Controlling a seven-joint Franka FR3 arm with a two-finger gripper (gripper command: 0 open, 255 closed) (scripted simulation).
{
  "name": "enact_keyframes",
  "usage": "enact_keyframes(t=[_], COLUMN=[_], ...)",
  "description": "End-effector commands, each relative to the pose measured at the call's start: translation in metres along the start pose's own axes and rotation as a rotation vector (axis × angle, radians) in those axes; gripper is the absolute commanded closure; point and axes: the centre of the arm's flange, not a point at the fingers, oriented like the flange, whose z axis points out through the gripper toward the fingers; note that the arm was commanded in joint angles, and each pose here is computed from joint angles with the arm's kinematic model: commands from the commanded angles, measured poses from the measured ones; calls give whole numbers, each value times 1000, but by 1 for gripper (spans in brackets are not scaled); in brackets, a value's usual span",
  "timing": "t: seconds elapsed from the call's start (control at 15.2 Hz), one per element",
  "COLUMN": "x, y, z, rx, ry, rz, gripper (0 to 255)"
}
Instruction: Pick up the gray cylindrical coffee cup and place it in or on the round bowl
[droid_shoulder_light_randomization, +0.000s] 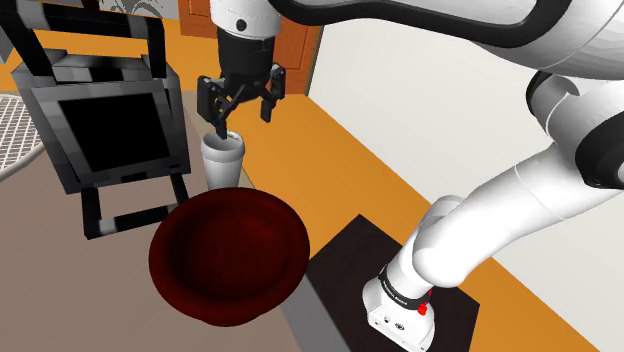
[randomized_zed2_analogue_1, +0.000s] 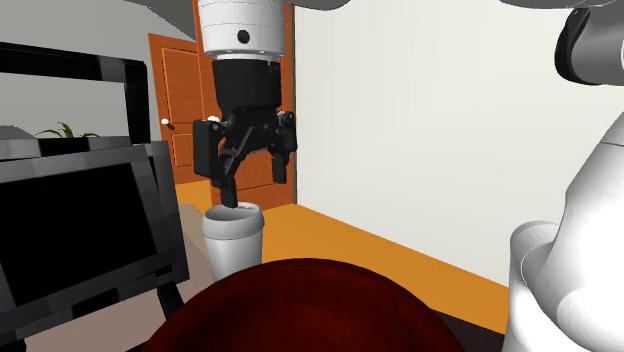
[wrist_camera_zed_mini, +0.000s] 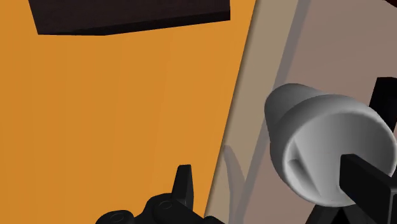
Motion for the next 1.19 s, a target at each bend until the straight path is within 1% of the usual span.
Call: enact_keyframes(t=[0.0, 0.13, 0.66, 1.12], x=[7, 12, 12, 12], y=[-22, -44, -44, -44], z=[-6, -10, 30, 30], rx=[4, 6, 6, 6], ry=[-5, -9, -9, -9], rz=[-7, -13, -13, -13], gripper=[0, 0, 0, 0])
